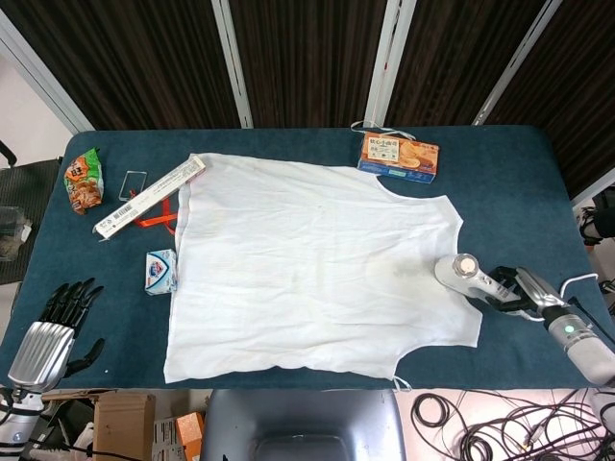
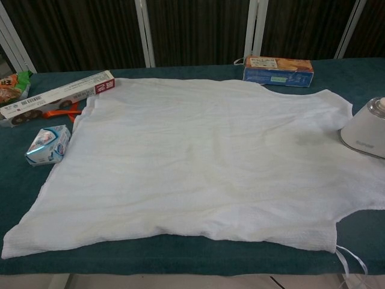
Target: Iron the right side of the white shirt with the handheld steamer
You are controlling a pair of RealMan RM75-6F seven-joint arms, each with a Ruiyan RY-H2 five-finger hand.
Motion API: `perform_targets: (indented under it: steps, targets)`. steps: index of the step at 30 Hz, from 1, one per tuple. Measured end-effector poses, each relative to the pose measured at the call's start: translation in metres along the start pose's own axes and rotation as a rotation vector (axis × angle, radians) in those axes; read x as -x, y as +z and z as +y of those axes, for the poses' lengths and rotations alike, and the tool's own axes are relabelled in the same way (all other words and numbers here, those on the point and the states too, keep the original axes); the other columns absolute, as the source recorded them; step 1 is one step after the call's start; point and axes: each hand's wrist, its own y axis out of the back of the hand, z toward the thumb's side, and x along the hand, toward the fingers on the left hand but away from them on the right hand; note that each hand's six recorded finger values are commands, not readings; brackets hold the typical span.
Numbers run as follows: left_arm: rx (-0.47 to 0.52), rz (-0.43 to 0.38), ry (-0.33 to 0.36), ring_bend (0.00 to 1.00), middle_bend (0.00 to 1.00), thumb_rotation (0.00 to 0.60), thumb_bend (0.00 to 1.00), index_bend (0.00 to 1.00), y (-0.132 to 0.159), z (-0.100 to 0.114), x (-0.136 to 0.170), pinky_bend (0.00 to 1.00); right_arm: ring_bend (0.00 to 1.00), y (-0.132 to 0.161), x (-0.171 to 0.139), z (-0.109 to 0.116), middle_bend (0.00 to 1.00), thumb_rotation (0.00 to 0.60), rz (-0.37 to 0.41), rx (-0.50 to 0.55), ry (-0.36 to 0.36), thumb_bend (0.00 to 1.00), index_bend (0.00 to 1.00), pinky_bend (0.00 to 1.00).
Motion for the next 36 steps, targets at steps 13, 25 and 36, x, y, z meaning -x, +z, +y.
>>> perform_targets:
  steps: [13,25,36]
  targets:
    - [0.001,-0.001,0.003,0.01,0.01,0.600,0.35,0.00,0.000,0.001,0.001,0.01,0.43,0.003,0.008,-0.005,0.40,0.600,-0.007,0.100,0.018,0.29,0.35,0.57]
    - [0.003,-0.007,0.006,0.01,0.01,0.600,0.35,0.00,0.001,0.001,0.000,0.01,0.67,0.002,0.012,-0.010,0.63,0.600,-0.018,0.084,0.072,0.38,0.63,0.77]
    - [0.000,-0.007,0.002,0.01,0.01,0.600,0.36,0.00,0.001,0.001,-0.001,0.01,0.91,0.007,0.020,-0.007,0.90,0.600,0.004,0.070,0.004,0.57,0.94,0.97]
